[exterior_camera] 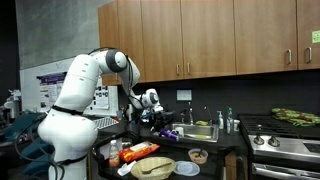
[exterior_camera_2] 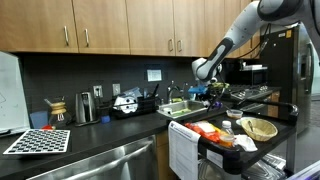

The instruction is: Move the purple bottle backwards and lay it on its side.

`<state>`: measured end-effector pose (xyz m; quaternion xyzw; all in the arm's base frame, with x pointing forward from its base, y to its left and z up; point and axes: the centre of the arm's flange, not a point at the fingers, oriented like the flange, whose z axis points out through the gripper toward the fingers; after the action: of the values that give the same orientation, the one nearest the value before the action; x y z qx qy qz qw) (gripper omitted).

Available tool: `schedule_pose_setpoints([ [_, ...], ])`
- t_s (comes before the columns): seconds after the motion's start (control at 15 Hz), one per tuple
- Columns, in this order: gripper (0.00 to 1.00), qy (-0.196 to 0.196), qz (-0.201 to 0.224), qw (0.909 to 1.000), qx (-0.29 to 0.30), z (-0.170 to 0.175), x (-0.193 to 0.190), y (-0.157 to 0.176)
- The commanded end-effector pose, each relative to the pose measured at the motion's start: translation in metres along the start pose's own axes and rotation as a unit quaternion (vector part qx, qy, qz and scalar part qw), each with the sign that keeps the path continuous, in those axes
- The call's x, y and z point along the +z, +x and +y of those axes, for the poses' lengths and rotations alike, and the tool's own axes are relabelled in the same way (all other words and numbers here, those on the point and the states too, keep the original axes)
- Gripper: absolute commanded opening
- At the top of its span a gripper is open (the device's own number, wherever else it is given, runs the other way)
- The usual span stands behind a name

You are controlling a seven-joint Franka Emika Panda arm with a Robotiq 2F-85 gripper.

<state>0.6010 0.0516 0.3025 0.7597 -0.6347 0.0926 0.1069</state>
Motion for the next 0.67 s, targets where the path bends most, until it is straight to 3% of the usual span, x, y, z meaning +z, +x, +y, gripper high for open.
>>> schedule_pose_setpoints([
  [0.0,0.26,-0.007,-0.002,0.9993,0.035,0.004,0.015,0.004],
  [0.6,0.26,0.017,-0.017,0.9992,0.032,0.004,0.068,0.021],
])
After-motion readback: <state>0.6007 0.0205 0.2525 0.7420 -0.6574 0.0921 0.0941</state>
